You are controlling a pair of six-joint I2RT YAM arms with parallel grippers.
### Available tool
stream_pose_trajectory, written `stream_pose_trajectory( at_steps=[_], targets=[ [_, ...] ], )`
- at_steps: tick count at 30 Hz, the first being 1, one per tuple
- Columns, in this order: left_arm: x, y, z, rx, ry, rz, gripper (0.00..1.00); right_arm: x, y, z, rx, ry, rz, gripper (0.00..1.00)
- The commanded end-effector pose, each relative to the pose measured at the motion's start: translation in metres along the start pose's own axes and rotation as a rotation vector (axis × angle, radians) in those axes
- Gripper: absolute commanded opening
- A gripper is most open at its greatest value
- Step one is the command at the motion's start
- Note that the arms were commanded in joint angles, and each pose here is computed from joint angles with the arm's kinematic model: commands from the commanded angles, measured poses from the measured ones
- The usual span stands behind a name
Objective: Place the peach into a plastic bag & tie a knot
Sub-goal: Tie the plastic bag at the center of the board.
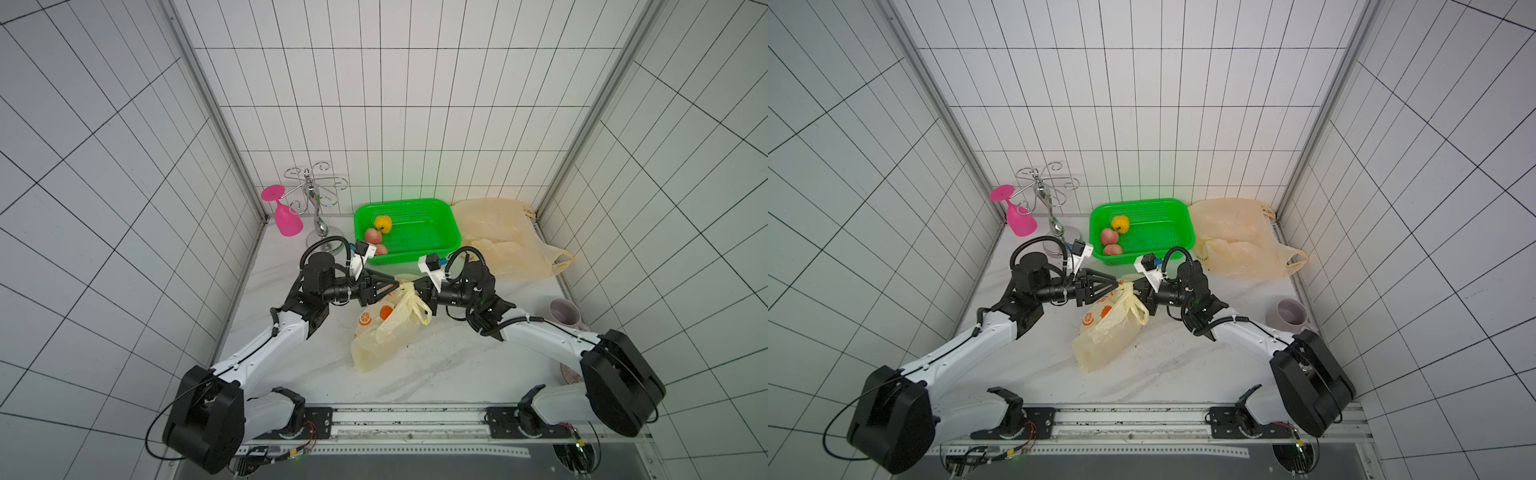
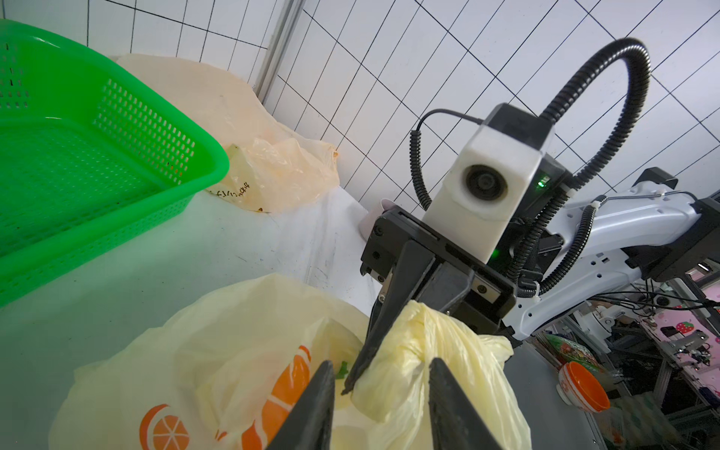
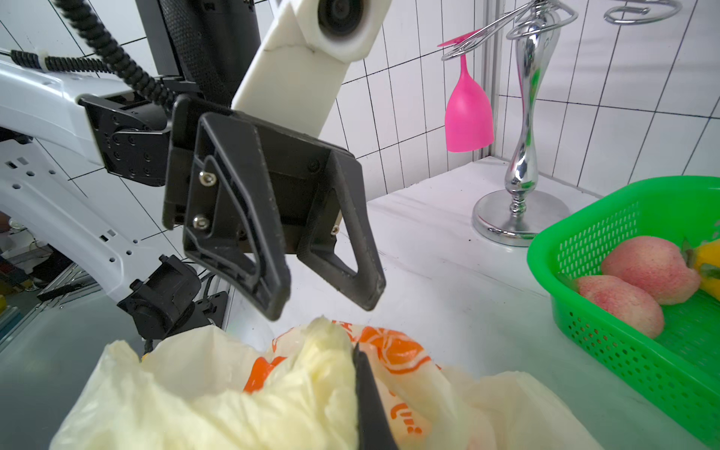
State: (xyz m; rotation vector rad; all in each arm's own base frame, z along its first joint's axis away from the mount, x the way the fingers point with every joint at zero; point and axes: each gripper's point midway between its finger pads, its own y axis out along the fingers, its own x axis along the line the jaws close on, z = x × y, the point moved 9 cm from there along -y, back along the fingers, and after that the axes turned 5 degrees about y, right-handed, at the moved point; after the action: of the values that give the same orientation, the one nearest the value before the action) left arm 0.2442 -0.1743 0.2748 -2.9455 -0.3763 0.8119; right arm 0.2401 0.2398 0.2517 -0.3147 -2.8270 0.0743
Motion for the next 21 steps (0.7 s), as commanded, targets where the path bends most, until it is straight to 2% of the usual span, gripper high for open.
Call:
stream_pose_trajectory(
  at_steps=[1,7,13,21],
  targets=[
    [-0.001,0.005,0.004,0.027,0.016,0.043,0.41,0.002,0.001,-0.004,-0.002,-0.031,-0.038,0.00],
    [-0.003,0.007,0.014,0.056,0.009,0.062,0.45,0.002,0.002,-0.006,0.001,-0.029,-0.040,0.00],
    [-0.004,0.014,0.012,0.068,0.014,0.085,0.41,0.003,0.005,-0.007,-0.004,-0.023,-0.046,0.00],
    [-0.007,0.012,0.006,0.061,0.031,0.106,0.01,0.002,0.006,-0.010,-0.008,-0.004,-0.039,0.00]
  ],
)
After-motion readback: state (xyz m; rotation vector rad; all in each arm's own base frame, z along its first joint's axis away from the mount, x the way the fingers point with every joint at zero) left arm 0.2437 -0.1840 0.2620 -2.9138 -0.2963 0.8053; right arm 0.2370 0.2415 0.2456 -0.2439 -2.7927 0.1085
